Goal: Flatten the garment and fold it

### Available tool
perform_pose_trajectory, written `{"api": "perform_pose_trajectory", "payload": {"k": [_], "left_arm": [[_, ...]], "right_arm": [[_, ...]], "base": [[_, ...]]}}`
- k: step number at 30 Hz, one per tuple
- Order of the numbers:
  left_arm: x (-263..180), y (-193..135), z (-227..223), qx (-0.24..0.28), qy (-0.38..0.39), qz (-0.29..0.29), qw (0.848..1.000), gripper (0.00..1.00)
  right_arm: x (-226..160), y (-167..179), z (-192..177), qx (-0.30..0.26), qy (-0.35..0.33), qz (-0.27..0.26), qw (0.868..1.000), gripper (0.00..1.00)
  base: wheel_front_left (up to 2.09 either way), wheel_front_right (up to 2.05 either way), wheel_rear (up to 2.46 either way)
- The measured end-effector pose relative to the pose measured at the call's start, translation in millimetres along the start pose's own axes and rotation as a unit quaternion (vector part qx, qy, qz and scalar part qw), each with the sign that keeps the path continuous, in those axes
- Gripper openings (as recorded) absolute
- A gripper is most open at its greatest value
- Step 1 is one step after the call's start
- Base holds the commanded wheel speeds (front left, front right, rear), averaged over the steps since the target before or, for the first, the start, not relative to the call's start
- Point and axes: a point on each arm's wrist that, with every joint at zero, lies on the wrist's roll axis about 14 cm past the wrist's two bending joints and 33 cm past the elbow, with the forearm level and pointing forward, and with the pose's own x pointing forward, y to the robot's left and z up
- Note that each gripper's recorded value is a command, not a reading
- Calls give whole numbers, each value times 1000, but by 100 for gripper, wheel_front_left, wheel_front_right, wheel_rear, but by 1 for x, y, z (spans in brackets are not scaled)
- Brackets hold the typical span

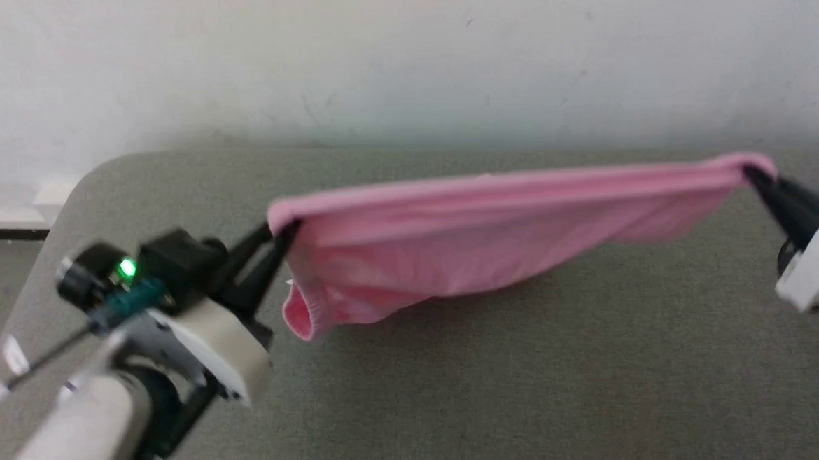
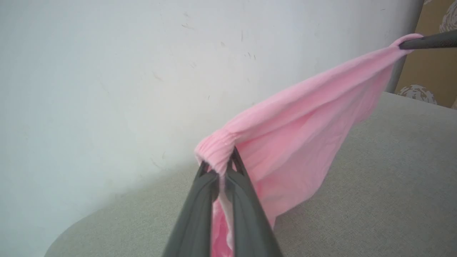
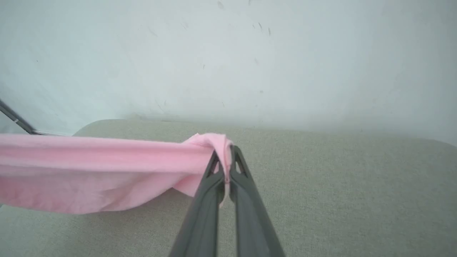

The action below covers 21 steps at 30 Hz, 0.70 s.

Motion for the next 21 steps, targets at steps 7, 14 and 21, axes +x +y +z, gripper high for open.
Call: {"api": "perform_pose_trajectory", "payload": {"k": [7, 14, 21], "left_arm": [[4, 28, 95, 74, -80, 9, 994, 0], [12, 39, 147, 112, -119, 9, 987, 0], [38, 52, 154, 95, -114, 4, 989, 0]], "right_arm": [[-14, 25, 107, -20, -113, 39, 993, 0], [-28, 32, 167, -77, -162, 29, 983, 0], [-14, 30, 196, -146, -168, 4, 975, 0]], "base": [[0, 0, 0], [0, 0, 0], [0, 0, 0]]}}
